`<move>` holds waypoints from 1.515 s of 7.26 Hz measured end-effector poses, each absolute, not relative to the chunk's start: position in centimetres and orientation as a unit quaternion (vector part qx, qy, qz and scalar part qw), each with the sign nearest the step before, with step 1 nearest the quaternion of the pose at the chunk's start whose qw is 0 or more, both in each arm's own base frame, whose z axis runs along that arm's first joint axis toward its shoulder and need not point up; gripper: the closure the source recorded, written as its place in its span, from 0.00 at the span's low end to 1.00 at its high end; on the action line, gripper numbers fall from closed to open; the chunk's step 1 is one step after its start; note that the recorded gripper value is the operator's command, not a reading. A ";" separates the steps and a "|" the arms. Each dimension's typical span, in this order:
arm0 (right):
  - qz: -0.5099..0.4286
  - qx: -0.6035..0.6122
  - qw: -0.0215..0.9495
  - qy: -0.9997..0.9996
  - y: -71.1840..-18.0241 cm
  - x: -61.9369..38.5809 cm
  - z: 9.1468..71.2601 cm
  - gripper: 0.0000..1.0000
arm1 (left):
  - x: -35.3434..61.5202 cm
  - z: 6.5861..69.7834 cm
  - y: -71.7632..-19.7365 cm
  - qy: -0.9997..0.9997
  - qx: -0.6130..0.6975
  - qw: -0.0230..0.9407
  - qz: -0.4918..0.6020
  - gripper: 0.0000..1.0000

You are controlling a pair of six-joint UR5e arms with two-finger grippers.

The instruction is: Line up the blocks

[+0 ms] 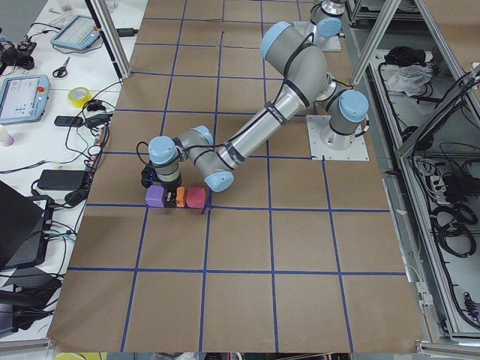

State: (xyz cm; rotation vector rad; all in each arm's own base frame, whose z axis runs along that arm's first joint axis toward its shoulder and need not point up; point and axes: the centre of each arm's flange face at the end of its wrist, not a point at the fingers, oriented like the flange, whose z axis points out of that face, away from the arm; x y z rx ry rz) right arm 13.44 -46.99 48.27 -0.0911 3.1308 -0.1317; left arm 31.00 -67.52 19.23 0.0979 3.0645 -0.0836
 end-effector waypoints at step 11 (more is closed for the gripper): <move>-0.027 -0.059 -0.021 0.998 -47.3 12.6 47.5 0.00 | 20.1 52.7 -54.7 0.994 0.056 0.048 -0.076 0.00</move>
